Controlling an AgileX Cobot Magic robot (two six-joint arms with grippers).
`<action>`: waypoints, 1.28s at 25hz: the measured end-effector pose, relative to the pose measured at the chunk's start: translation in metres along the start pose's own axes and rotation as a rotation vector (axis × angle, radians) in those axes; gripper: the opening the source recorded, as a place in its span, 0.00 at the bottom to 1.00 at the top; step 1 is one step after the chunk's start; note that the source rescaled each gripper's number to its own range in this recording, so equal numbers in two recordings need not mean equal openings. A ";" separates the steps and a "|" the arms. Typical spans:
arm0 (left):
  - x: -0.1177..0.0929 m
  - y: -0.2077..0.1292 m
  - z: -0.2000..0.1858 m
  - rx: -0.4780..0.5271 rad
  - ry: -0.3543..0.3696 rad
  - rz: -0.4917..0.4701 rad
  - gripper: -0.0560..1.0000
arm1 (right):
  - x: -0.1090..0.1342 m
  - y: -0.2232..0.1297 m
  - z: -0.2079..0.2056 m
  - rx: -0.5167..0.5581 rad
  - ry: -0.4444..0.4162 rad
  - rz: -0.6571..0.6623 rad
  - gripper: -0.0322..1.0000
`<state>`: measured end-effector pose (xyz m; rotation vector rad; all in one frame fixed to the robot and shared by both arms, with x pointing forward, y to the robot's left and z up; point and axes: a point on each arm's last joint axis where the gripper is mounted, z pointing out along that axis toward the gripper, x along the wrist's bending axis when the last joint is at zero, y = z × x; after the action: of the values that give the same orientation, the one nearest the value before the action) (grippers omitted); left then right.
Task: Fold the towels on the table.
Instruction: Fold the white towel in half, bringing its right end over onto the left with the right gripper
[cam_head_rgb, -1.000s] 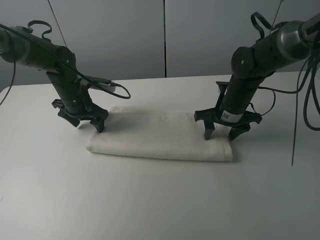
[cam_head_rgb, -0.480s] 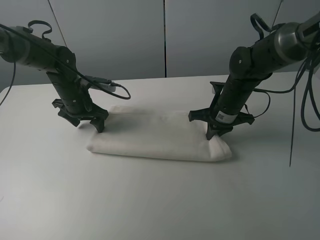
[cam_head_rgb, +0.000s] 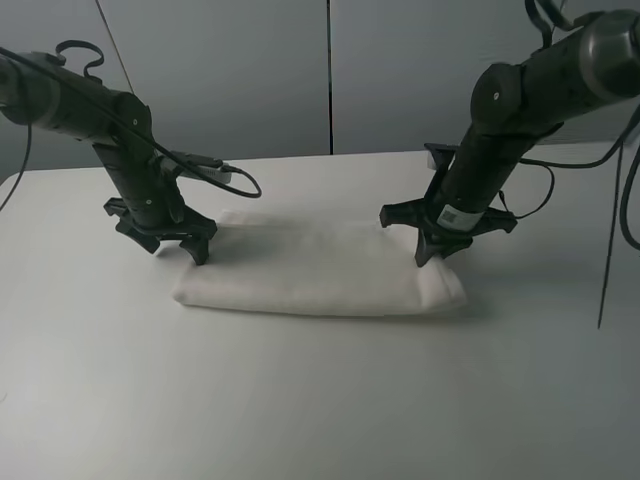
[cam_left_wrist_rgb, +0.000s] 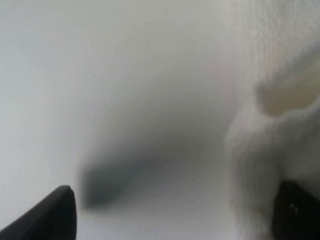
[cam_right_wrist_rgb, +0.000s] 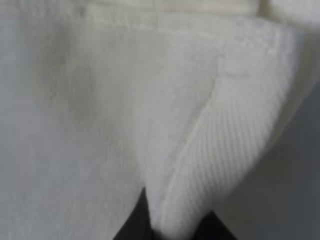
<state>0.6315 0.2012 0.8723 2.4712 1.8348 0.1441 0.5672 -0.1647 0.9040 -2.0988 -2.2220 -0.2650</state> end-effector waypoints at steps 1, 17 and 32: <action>0.000 0.000 0.000 0.000 0.000 0.000 1.00 | 0.002 0.000 -0.008 -0.014 0.011 0.002 0.04; 0.000 0.000 0.000 0.000 0.003 0.004 1.00 | 0.079 -0.019 -0.038 -0.126 0.307 -0.044 0.04; 0.000 0.000 0.000 0.000 0.003 0.004 1.00 | 0.115 -0.005 -0.017 -0.167 0.487 0.005 0.04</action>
<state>0.6315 0.2015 0.8724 2.4760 1.8317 0.1486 0.5543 -0.0548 0.9400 -1.8493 -1.9565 -0.8822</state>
